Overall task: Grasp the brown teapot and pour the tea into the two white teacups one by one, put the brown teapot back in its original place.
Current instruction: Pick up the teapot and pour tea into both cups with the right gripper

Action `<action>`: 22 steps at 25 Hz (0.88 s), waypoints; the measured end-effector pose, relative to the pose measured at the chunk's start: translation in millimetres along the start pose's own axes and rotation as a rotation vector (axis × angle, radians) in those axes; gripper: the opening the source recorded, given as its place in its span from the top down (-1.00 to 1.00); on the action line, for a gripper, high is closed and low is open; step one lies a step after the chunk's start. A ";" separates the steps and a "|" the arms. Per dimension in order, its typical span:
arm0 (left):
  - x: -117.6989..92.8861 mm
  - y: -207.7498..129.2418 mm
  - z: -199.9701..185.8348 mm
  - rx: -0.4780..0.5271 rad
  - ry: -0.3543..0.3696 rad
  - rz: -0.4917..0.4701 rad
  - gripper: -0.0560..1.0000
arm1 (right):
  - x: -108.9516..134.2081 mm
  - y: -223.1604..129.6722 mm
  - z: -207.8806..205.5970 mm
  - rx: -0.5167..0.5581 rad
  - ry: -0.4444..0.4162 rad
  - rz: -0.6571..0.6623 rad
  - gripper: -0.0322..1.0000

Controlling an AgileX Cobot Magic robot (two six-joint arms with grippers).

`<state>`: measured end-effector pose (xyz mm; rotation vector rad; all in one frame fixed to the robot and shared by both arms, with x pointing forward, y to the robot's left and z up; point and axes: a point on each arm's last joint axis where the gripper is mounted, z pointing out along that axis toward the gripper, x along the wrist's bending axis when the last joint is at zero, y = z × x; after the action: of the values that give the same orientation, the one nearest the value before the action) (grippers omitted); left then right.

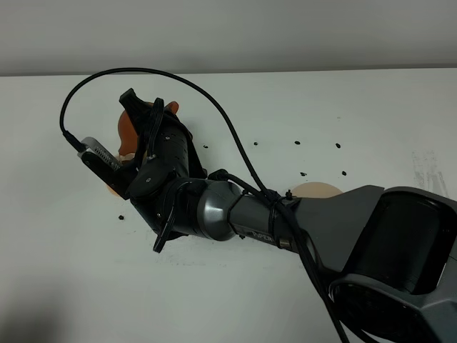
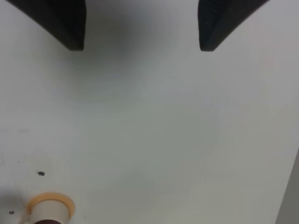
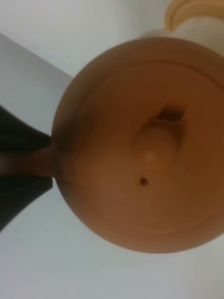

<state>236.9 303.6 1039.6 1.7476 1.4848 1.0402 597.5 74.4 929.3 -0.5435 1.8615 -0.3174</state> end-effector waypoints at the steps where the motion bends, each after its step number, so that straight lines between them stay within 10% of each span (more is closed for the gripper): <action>1: 0.0 0.0 0.0 0.000 0.000 0.000 -0.06 | -0.2 0.0 0.0 0.000 -0.002 -0.002 0.77; 22: 0.0 0.0 0.0 0.000 0.000 0.000 -0.06 | -1.2 -0.2 0.0 0.002 -0.014 -0.019 0.77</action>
<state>236.9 303.6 1039.6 1.7476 1.4848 1.0402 597.9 74.9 930.4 -0.5611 1.8436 -0.3277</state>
